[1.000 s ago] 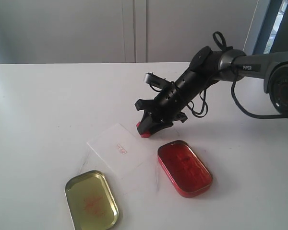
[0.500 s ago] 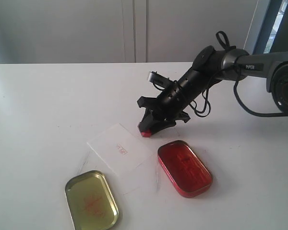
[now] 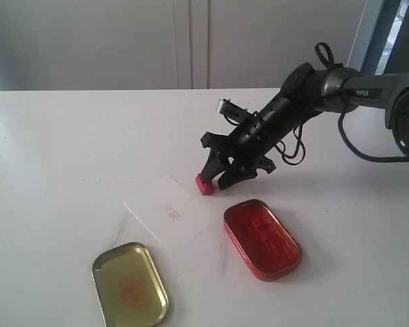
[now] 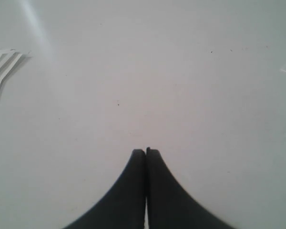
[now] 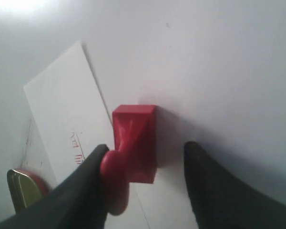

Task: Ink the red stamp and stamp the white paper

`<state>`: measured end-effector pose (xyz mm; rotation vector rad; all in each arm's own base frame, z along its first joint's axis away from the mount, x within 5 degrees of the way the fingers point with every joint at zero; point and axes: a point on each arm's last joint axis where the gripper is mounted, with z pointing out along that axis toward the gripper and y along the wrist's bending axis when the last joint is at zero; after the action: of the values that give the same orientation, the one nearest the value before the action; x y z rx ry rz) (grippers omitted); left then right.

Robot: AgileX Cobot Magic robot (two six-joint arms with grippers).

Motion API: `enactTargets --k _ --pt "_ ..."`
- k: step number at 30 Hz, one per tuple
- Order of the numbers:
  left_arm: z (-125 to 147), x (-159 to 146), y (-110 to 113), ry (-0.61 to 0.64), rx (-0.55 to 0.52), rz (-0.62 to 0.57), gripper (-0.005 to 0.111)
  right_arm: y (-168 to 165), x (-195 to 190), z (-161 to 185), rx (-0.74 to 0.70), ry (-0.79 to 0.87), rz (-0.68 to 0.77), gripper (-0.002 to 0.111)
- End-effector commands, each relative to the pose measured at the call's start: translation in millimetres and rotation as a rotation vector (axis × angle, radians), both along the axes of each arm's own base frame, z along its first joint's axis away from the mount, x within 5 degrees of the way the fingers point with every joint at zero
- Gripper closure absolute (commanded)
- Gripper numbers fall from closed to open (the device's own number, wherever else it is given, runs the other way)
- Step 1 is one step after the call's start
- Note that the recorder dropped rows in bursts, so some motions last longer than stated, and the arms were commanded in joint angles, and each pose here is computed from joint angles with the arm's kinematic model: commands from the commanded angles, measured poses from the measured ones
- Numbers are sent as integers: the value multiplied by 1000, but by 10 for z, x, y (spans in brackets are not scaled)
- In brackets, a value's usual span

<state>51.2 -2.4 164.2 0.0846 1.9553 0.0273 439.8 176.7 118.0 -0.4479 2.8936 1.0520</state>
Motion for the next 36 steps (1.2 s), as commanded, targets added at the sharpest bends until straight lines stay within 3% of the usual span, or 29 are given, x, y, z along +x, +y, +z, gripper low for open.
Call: enactTargets --k 1,18,25,36 --pt "4 -3 -7 -4 -12 -5 107 -171 56 58 -33 -28 -20 61" --pt "4 -3 -7 -4 -12 -5 107 -329 88 59 -130 -42 -40 61" --pt "4 -3 -7 -4 -12 -5 107 -393 61 404 -189 -111 -37 63" --pt "4 -3 -7 -4 -12 -5 107 -560 -166 871 -337 -109 10 103"
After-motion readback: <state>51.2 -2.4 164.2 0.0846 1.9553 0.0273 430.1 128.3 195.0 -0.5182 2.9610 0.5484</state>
